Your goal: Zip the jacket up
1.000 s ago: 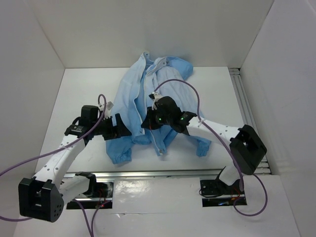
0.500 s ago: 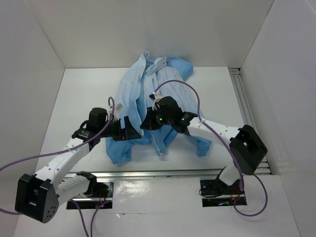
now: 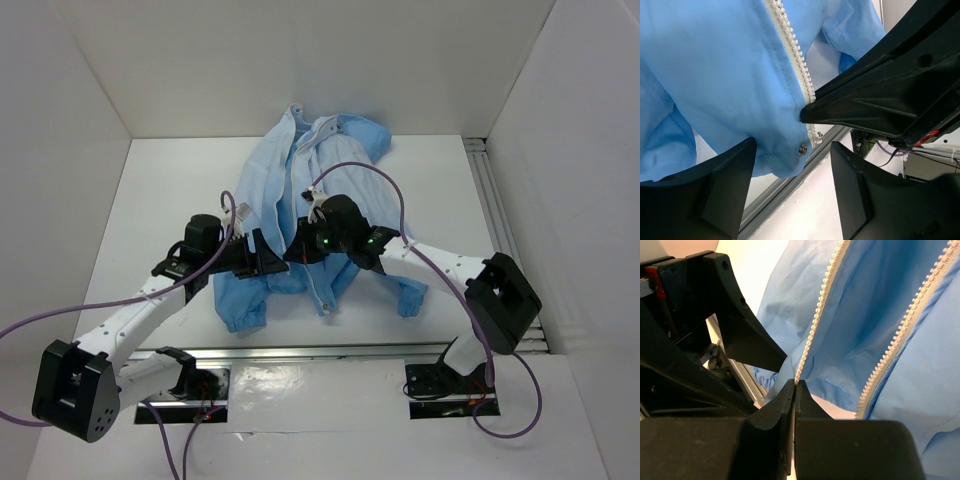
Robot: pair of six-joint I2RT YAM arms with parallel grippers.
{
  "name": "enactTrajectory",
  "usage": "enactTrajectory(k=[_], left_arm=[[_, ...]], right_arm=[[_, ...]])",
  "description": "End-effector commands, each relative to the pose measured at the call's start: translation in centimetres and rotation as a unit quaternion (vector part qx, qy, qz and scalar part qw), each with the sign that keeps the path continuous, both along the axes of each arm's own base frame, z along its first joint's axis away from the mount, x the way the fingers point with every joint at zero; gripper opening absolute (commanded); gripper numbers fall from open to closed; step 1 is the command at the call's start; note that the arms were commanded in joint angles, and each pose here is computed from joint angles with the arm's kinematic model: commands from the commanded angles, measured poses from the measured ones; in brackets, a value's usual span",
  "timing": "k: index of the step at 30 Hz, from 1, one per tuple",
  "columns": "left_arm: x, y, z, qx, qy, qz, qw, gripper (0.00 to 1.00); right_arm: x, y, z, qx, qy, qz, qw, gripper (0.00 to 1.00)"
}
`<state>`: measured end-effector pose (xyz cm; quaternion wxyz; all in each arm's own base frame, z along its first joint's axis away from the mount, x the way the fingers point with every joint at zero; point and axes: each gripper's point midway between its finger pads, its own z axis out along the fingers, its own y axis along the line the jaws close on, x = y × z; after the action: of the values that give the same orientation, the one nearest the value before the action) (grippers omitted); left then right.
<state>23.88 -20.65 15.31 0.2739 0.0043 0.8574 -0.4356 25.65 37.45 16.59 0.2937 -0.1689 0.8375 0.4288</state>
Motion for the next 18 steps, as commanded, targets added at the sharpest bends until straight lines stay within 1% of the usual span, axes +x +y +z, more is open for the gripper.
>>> enactTrajectory(k=[1,3,4,5,6,7,8,9,13,14,15,17,18], left_arm=[[0.6,-0.7,1.3,-0.019,-0.034,-0.011,0.999,0.73],[0.3,-0.9,1.4,-0.027,-0.036,-0.023,0.999,0.70],[0.1,-1.0,1.5,-0.032,-0.031,-0.025,0.999,0.70],[0.1,-1.2,1.7,-0.036,-0.037,-0.029,0.998,0.63],[-0.1,-1.1,1.4,-0.037,-0.027,-0.026,0.999,0.57],[0.1,-1.2,1.5,-0.039,-0.033,-0.026,0.998,0.54],[0.1,-1.2,1.5,-0.039,-0.033,-0.026,0.998,0.54],[-0.2,-1.3,1.7,-0.044,-0.037,-0.032,0.998,0.49],[-0.2,-1.3,1.7,-0.044,-0.037,-0.032,0.998,0.41],[-0.3,-1.2,1.5,-0.042,-0.032,-0.031,0.998,0.36],[-0.3,-1.2,1.5,-0.042,-0.032,-0.031,0.998,0.33],[-0.4,-1.3,1.6,-0.047,-0.028,-0.033,0.998,0.32],[-0.3,-1.4,1.5,-0.047,-0.028,-0.033,0.998,0.27]], right_arm=[[0.6,0.8,2.4,0.027,-0.020,0.006,0.999,0.00],[0.6,0.8,2.4,0.027,-0.020,0.006,0.999,0.00],[0.7,0.9,2.2,0.028,-0.016,0.004,0.999,0.00],[1.1,0.7,2.2,0.028,-0.016,-0.001,0.999,0.00],[1.1,0.7,2.2,0.028,-0.016,-0.001,0.999,0.00],[1.1,0.8,1.8,0.025,-0.013,-0.001,1.000,0.00],[1.1,0.8,1.8,0.027,-0.009,-0.003,1.000,0.00],[0.9,0.8,1.6,0.028,-0.007,0.001,1.000,0.00],[1.0,0.8,1.2,0.026,0.000,-0.001,1.000,0.00],[1.0,0.8,1.2,0.026,0.000,-0.001,1.000,0.00],[1.0,0.8,1.2,0.026,0.000,-0.001,1.000,0.00],[1.0,0.8,1.2,0.026,0.000,-0.001,1.000,0.00],[1.0,0.8,1.2,0.026,0.000,-0.001,1.000,0.00]])
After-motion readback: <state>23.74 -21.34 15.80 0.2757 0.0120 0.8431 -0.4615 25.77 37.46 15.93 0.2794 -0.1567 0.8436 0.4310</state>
